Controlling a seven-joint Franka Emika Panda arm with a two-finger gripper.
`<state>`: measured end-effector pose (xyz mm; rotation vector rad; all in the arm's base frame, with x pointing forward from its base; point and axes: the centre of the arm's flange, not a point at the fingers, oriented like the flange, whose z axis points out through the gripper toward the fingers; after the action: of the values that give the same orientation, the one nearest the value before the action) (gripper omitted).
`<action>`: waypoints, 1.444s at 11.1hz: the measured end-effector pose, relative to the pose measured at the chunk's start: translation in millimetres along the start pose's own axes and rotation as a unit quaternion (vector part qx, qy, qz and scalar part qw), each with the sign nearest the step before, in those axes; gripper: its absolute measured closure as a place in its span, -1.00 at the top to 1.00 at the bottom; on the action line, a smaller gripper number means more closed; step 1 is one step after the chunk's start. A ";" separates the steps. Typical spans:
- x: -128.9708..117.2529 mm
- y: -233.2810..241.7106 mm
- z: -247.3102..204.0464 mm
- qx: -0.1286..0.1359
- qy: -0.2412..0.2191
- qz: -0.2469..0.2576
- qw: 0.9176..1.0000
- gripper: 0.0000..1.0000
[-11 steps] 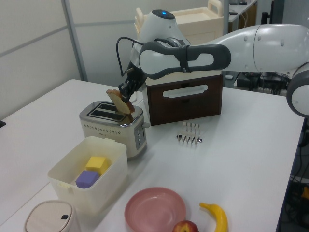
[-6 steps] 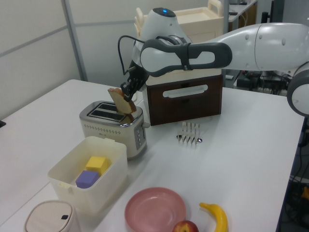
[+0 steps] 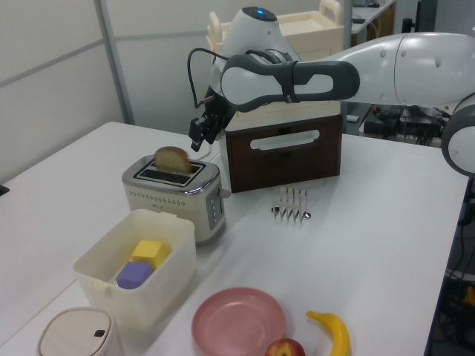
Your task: Put the bread in the toaster
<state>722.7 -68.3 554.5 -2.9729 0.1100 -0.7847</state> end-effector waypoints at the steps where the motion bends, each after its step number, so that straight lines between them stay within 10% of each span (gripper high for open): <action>1: 0.5 -0.1 -0.7 0.000 0.001 0.000 1.000 0.13; 6: 1.1 5.4 -10.1 -0.002 0.000 0.003 1.000 0.30; 11: -28.3 11.7 -1.9 -0.037 -0.130 -0.027 0.990 1.00; 16: -50.6 9.3 -7.5 -0.041 -0.218 -0.041 0.974 1.00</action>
<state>674.6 -73.6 535.5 -3.1599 -0.0042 -0.1190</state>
